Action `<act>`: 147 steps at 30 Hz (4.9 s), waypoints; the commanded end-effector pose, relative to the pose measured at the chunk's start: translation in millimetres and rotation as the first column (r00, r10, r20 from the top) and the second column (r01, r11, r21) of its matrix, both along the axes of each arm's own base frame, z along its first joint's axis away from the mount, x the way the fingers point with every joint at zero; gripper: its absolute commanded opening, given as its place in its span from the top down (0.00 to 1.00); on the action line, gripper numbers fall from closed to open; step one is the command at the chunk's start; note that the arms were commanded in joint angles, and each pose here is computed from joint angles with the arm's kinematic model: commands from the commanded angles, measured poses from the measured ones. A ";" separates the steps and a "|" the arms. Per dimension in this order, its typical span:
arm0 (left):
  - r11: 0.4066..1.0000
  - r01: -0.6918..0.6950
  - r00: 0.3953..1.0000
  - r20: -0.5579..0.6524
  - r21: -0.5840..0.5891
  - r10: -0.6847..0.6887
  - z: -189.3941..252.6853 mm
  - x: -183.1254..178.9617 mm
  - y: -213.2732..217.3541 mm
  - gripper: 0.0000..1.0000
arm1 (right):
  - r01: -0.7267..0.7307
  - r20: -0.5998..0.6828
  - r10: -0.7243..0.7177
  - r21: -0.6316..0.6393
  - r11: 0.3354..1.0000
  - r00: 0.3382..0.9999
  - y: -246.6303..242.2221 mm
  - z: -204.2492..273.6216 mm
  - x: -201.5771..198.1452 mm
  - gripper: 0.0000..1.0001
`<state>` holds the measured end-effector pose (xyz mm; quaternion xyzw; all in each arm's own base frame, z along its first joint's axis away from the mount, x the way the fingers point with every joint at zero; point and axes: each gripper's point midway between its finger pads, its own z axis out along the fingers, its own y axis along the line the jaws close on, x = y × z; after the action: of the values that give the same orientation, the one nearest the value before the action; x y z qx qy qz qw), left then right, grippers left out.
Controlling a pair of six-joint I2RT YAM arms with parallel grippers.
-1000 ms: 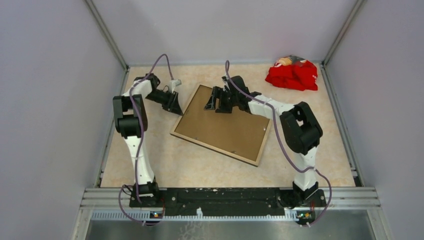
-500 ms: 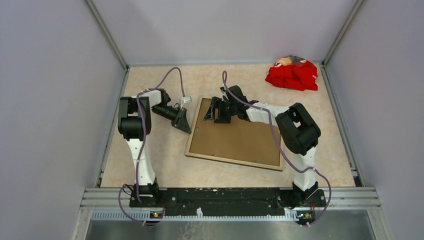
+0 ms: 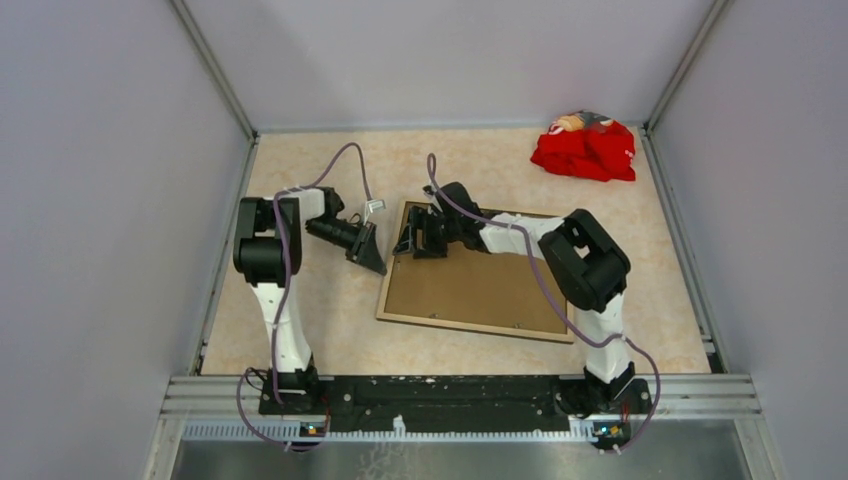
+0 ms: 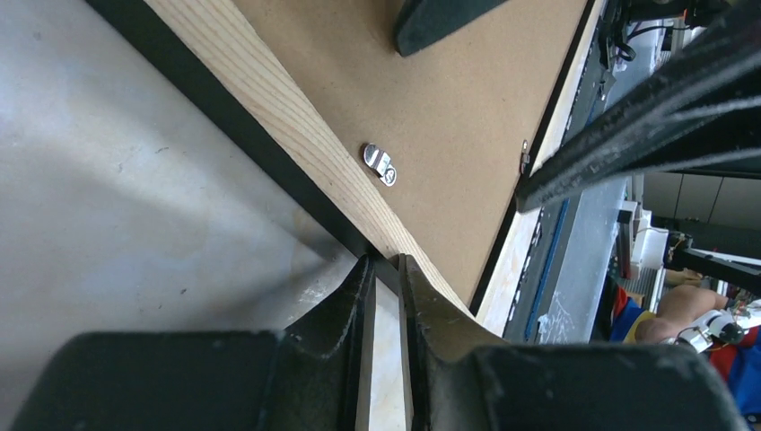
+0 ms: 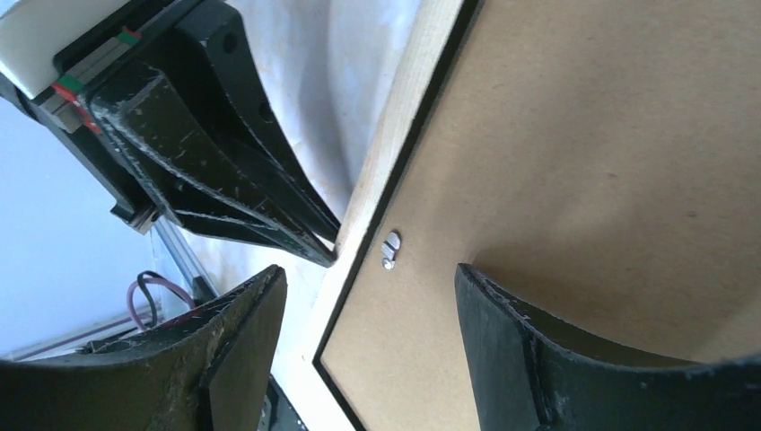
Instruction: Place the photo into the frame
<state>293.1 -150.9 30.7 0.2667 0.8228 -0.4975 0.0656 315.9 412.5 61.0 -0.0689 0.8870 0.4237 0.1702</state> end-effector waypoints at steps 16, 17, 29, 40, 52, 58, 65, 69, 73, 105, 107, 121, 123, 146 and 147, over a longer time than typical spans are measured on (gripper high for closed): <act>0.999 -0.027 0.998 0.058 0.044 0.024 -8.9 12.0 -1.7 0.80 | -0.058 -0.047 0.061 0.065 0.996 0.997 30.4 -9.4 -25.2 0.35; 0.999 -0.027 0.998 0.056 0.045 0.024 -9.2 11.7 -1.9 0.81 | -0.058 -0.049 0.061 0.069 0.996 0.997 31.0 -9.3 -25.6 0.35; 0.998 -0.028 0.998 0.056 0.050 0.025 -11.0 11.8 -1.5 0.81 | -0.059 -0.056 0.064 0.089 0.994 0.996 37.2 -10.3 -25.7 0.36; 0.998 -0.027 0.998 0.054 0.051 0.024 -12.2 11.1 -1.2 0.82 | -0.062 -0.060 0.069 0.105 0.992 0.996 40.8 -9.9 -24.8 0.37; 0.998 -0.026 0.998 0.057 0.051 0.023 -12.0 11.9 -1.3 0.82 | -0.111 -0.048 0.118 0.120 0.987 0.992 46.8 -5.6 -25.9 0.38; 0.998 -0.025 0.998 0.061 0.054 0.022 -10.7 12.1 -0.9 0.82 | -0.112 -0.024 0.115 0.106 0.988 0.993 45.0 2.0 -20.4 0.38; 0.998 -0.026 0.995 0.094 0.062 0.020 1.2 20.3 4.6 0.81 | -0.035 0.089 0.027 0.094 0.995 0.996 15.1 55.1 20.4 0.32; 0.994 -0.012 0.988 0.156 0.105 -0.005 7.0 22.9 11.4 0.79 | 0.142 0.149 -0.147 0.043 0.989 0.978 -51.0 83.8 50.9 0.23; 0.986 0.002 0.977 0.209 0.169 -0.038 4.8 18.0 17.9 0.78 | 0.407 0.214 -0.376 -0.125 0.905 0.901 -155.6 75.0 70.0 0.18; 0.876 0.285 0.877 0.263 0.389 -0.402 -19.7 -56.5 -19.7 0.75 | 0.585 0.078 -0.584 -0.229 0.778 0.808 -270.0 -19.8 97.0 0.18; 0.869 0.330 0.864 0.255 0.368 -0.435 -18.7 -66.1 -28.2 0.75 | 0.508 0.077 -0.503 -0.198 0.839 0.861 -232.3 -10.4 111.8 0.18; 0.787 0.580 0.763 0.198 0.209 -0.615 32.7 -116.7 -44.3 0.36 | 0.419 0.153 -0.391 -0.266 0.868 0.907 -177.8 27.8 170.5 0.16; 0.790 0.590 0.753 0.238 0.167 -0.613 59.4 -112.9 -45.1 0.35 | 0.448 0.194 -0.407 -0.276 0.850 0.892 -188.9 43.7 168.8 0.15; 0.937 -0.149 0.918 0.395 0.315 0.013 22.3 134.2 71.8 0.69 | 0.442 -0.078 -0.465 -0.203 0.874 0.882 -244.4 16.3 -74.3 0.15; 0.941 -0.132 0.921 0.389 0.311 0.000 19.1 128.3 68.2 0.70 | 0.440 -0.096 -0.464 -0.198 0.876 0.881 -243.8 10.9 -79.0 0.15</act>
<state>431.3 -56.3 40.6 0.3191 0.8944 -0.2546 0.1830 248.1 156.5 68.4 0.1423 0.9371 0.2456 0.2032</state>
